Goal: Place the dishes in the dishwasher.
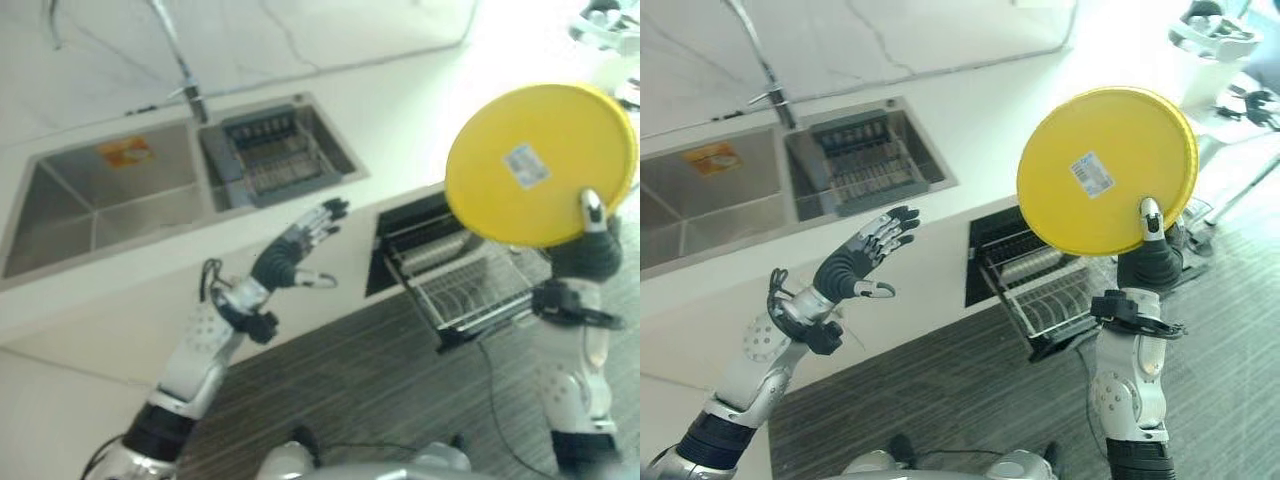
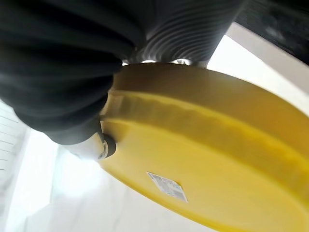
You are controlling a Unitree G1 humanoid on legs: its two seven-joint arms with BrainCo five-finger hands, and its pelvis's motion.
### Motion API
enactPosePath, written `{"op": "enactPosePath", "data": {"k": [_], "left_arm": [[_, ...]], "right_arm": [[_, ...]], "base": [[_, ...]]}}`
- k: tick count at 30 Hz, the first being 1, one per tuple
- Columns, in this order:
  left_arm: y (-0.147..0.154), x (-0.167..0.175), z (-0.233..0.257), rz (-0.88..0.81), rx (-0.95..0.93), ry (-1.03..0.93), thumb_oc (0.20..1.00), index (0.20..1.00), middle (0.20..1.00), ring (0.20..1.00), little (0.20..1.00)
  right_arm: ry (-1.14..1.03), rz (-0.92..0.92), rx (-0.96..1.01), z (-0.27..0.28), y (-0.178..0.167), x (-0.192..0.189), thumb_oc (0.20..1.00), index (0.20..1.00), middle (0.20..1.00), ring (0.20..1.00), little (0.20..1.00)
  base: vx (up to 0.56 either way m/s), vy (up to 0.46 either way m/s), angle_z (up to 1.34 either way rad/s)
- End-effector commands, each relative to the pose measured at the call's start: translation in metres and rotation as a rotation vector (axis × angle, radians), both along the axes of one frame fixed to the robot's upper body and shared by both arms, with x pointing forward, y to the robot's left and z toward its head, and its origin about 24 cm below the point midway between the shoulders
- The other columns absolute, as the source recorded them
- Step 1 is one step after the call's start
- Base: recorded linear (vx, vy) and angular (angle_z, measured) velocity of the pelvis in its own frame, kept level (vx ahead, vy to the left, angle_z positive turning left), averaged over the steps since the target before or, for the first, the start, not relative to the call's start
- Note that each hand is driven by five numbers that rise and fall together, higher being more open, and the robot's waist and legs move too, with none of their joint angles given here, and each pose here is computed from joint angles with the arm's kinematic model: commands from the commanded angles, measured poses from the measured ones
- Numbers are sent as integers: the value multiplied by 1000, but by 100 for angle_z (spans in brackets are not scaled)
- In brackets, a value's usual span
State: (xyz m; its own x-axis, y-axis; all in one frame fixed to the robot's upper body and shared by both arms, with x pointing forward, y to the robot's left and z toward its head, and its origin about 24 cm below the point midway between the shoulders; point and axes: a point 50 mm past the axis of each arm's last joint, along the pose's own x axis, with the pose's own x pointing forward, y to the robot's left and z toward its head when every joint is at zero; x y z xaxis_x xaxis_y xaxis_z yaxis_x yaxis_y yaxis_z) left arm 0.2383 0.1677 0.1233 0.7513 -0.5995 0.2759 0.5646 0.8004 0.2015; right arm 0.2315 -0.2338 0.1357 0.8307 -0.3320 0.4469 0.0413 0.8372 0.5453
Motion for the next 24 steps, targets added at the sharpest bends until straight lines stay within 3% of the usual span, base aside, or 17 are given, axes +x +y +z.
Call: {"op": "enactPosePath", "data": {"k": [1,5,8,12,16,24], "left_arm": [[-5,-4,27,-19,-50,-154,1000,1000,1000,1000,1000],[-6,-6,28,-15,-70,-157,1000,1000,1000,1000,1000],[-2,-6,19,62,-140,-119,1000,1000,1000,1000,1000],[2,-14,4,88,-105,-88,1000,1000,1000,1000,1000],[23,-25,-18,205,-120,23,1000,1000,1000,1000,1000],[32,-32,-69,388,-132,177,1000,1000,1000,1000,1000]], "right_arm": [[-275,-153,-57,48,-18,-20,200,200,200,200,200],[-319,-149,-100,56,-14,-18,200,200,200,200,200],[-283,-42,-125,59,-3,-1,200,200,200,200,200],[-224,-46,-157,48,-10,-14,200,200,200,200,200],[-162,-40,-141,30,-2,-14,200,200,200,200,200],[-113,-103,-82,8,-7,-23,200,200,200,200,200]], "base": [[-22,-659,-44],[-80,-611,-32],[-6,-558,-17],[61,-501,5],[163,-165,19],[101,86,28]]}}
